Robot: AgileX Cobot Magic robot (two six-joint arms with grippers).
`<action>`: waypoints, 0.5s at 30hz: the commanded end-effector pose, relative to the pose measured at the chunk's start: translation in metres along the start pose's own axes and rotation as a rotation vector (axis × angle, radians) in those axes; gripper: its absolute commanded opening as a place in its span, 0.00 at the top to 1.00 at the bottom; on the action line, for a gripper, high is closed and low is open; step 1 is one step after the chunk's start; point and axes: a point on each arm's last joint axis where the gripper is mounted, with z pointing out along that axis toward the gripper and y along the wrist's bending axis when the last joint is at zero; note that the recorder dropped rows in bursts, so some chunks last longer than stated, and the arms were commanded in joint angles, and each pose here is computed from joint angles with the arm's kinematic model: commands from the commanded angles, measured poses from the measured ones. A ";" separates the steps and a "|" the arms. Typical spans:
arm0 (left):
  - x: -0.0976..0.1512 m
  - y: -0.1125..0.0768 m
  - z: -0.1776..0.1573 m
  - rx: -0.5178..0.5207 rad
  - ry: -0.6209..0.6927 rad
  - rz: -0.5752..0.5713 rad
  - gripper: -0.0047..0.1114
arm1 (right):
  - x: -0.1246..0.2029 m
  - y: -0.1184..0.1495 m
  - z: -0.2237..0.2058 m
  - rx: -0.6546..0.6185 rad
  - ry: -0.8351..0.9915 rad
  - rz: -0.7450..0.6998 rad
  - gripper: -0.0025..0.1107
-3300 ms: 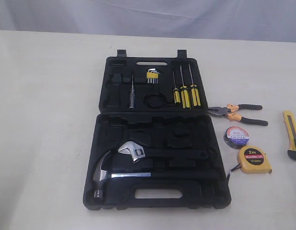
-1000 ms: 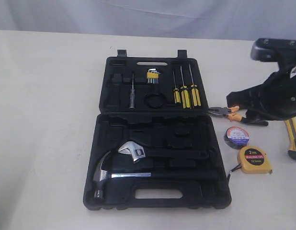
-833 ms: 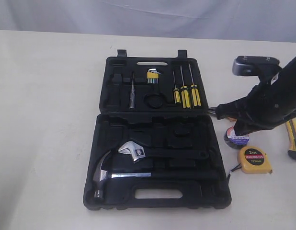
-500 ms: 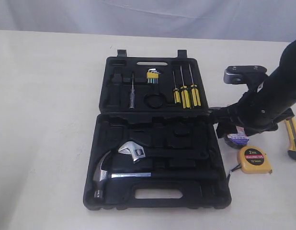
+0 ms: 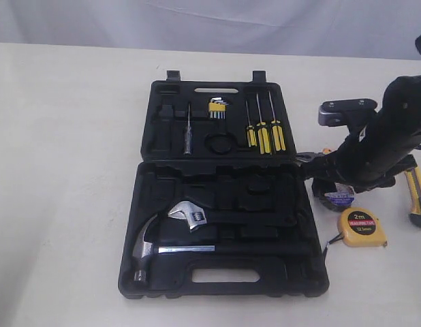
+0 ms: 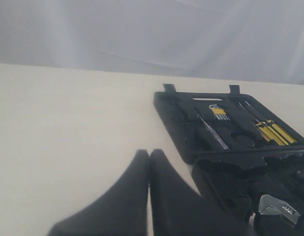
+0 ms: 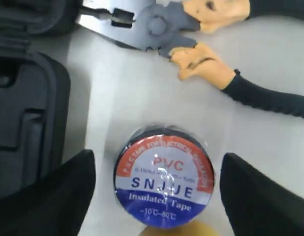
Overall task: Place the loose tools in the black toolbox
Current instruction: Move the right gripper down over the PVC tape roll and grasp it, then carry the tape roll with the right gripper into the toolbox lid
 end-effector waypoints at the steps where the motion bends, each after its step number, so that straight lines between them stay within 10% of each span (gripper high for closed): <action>1: 0.001 0.000 0.001 0.002 0.004 0.008 0.96 | 0.000 -0.001 0.012 0.006 0.022 0.000 0.38; 15: 0.001 0.000 0.001 0.002 0.004 0.008 0.96 | -0.012 0.000 -0.011 0.002 -0.033 0.008 0.98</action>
